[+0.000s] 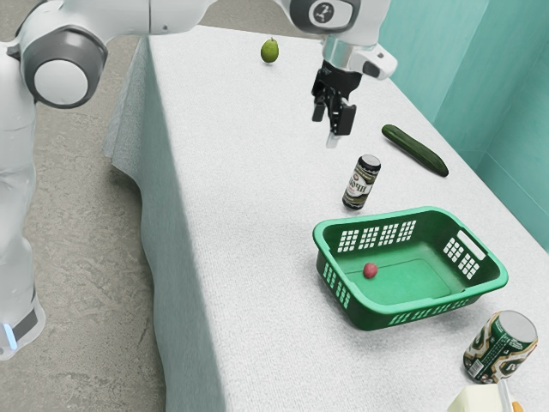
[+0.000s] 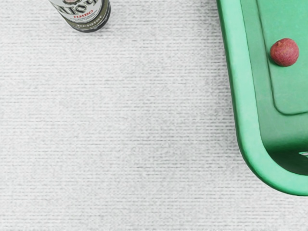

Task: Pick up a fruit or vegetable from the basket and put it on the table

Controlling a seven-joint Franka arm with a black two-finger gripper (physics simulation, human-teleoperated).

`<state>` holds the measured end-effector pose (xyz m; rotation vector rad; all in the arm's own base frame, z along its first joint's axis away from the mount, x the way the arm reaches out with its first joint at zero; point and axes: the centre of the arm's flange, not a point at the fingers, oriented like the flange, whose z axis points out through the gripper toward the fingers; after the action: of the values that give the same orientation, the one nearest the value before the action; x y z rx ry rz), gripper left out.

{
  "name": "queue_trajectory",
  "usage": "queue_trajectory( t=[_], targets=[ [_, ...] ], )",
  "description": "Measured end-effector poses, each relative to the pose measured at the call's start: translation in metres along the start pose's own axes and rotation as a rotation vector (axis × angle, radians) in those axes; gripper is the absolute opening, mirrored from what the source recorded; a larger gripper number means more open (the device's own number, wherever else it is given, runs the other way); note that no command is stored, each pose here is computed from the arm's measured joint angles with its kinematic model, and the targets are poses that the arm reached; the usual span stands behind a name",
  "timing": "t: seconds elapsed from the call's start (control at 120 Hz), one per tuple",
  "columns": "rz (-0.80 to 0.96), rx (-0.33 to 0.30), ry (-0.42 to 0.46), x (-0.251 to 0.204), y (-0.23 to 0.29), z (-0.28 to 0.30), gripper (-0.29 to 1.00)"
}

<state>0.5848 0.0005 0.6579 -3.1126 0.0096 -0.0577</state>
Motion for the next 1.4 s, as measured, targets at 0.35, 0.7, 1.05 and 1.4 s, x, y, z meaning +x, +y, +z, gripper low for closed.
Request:
queue_trajectory(
  t=[0.35, 0.7, 1.05, 1.4],
  targets=[
    [0.020, -0.002, -0.021, 0.000, -0.002, 0.004, 0.70],
    [0.562, -0.043, 0.083, 0.011, 0.096, -0.007, 0.70],
    [1.044, -0.066, 0.000, 0.080, 0.169, 0.091, 0.70],
    [1.259, -0.102, -0.050, 0.114, 0.172, 0.159, 0.70]
  ],
)
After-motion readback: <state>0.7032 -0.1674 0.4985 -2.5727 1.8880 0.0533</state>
